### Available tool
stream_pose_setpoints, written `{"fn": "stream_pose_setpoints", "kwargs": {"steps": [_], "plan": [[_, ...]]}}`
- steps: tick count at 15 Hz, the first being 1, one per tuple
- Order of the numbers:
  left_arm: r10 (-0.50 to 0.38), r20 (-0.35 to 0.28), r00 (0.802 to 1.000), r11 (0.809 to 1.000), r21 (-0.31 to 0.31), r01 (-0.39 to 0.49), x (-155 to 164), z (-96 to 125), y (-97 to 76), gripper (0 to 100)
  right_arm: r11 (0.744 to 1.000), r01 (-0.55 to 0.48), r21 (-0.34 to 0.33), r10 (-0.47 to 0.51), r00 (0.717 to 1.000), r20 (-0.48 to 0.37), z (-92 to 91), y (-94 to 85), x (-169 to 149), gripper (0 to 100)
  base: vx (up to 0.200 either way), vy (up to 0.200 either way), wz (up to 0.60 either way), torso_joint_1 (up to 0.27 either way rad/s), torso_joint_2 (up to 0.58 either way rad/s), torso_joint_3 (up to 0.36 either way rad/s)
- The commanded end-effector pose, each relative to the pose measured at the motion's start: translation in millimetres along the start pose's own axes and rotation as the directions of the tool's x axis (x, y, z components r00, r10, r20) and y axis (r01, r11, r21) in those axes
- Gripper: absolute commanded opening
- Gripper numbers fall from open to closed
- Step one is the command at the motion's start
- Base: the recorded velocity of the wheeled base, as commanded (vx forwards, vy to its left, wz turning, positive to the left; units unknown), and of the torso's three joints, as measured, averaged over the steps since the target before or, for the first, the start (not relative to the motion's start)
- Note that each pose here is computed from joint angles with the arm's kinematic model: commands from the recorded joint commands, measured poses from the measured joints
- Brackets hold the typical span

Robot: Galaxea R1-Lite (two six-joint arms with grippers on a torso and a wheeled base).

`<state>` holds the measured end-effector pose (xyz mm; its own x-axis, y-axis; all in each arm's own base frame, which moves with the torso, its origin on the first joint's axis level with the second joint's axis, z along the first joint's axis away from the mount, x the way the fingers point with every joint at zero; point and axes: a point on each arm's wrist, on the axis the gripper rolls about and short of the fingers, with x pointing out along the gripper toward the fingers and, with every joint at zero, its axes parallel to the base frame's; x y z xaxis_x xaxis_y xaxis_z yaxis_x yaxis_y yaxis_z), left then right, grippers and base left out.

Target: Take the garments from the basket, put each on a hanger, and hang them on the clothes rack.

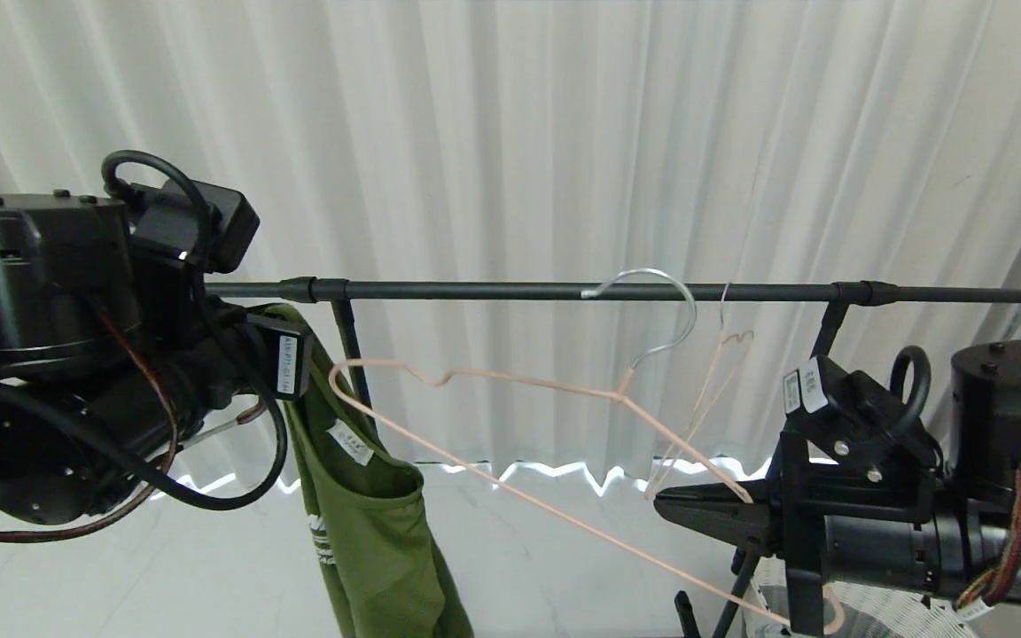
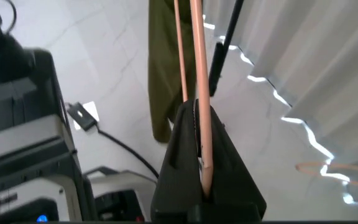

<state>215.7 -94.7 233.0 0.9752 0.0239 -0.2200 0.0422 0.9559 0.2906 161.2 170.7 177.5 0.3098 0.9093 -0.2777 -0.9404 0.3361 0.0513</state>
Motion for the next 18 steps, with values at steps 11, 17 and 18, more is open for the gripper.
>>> {"fn": "stream_pose_setpoints", "kwargs": {"steps": [11,17,18], "plan": [[0.003,-0.02,1.0,1.0,0.002,-0.003,8.3,-1.1,-6.4,0,0.995,-0.05,0.088,0.051,0.999,-0.006,2.2,4.2,30.4,0,0.0,0.0,0.0,0.0,0.0,0.0],[0.106,-0.037,0.994,0.994,-0.008,-0.107,6.3,-2.1,-3.2,0,0.994,0.005,0.113,-0.003,1.0,-0.018,4.4,-5.1,49.8,0,0.0,0.0,0.0,0.0,0.0,0.0],[0.105,-0.038,0.994,0.994,-0.007,-0.105,5.4,-2.9,-3.3,0,0.992,-0.002,0.123,0.003,1.0,-0.008,7.8,-4.0,52.2,0,0.0,0.0,0.0,0.0,0.0,0.0]]}}
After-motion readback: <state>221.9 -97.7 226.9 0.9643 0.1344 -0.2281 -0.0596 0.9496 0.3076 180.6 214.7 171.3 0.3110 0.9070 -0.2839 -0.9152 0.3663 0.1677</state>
